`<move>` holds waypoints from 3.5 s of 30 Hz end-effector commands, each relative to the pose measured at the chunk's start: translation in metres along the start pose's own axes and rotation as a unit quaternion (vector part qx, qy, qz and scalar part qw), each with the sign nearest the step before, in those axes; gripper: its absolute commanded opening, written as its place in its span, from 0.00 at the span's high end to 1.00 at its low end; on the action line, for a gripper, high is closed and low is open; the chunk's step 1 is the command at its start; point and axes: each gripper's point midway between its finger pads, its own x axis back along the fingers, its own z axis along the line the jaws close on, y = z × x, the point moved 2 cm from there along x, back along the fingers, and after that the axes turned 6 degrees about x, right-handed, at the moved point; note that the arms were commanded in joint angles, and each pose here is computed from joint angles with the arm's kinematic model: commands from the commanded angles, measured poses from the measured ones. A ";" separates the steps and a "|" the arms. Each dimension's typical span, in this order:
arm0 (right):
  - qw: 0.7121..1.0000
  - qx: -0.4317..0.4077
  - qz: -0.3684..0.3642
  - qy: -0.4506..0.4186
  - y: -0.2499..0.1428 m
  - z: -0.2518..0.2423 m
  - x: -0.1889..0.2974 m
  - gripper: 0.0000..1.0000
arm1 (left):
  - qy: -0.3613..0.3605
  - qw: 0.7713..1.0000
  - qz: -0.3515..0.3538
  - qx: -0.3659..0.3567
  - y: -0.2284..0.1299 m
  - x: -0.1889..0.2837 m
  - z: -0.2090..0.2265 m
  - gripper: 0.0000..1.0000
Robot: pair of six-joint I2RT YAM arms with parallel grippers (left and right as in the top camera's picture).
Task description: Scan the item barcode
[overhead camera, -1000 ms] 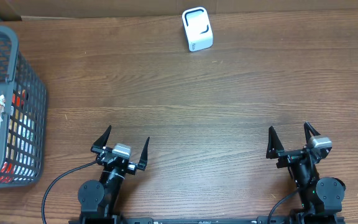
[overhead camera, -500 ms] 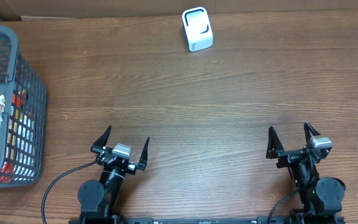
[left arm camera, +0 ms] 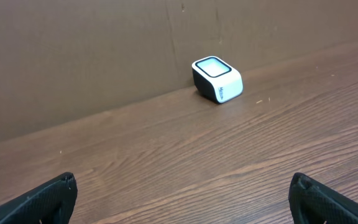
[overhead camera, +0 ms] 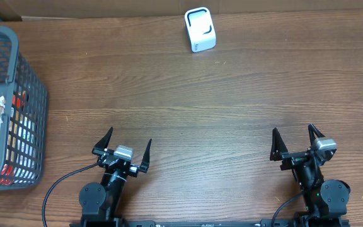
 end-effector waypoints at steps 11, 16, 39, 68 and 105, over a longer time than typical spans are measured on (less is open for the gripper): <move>1.000 -0.001 -0.003 0.005 -0.001 0.002 0.000 0.00 | 0.001 1.000 -0.002 -0.006 0.000 0.000 -0.001 0.01; 1.000 -0.001 -0.003 0.005 -0.001 0.002 0.000 0.00 | 0.001 1.000 -0.002 -0.006 0.000 0.000 -0.001 0.01; 1.000 -0.001 -0.003 0.005 -0.002 0.002 0.000 0.00 | 0.001 1.000 -0.002 -0.006 0.000 0.000 -0.001 0.00; 1.000 -0.001 -0.003 0.005 -0.001 0.002 0.000 0.00 | 0.005 1.000 -0.004 -0.013 0.000 0.000 0.001 0.00; 1.000 -0.001 -0.003 0.005 -0.001 0.002 0.000 0.00 | 0.001 0.967 0.228 0.117 0.313 -0.085 0.072 0.00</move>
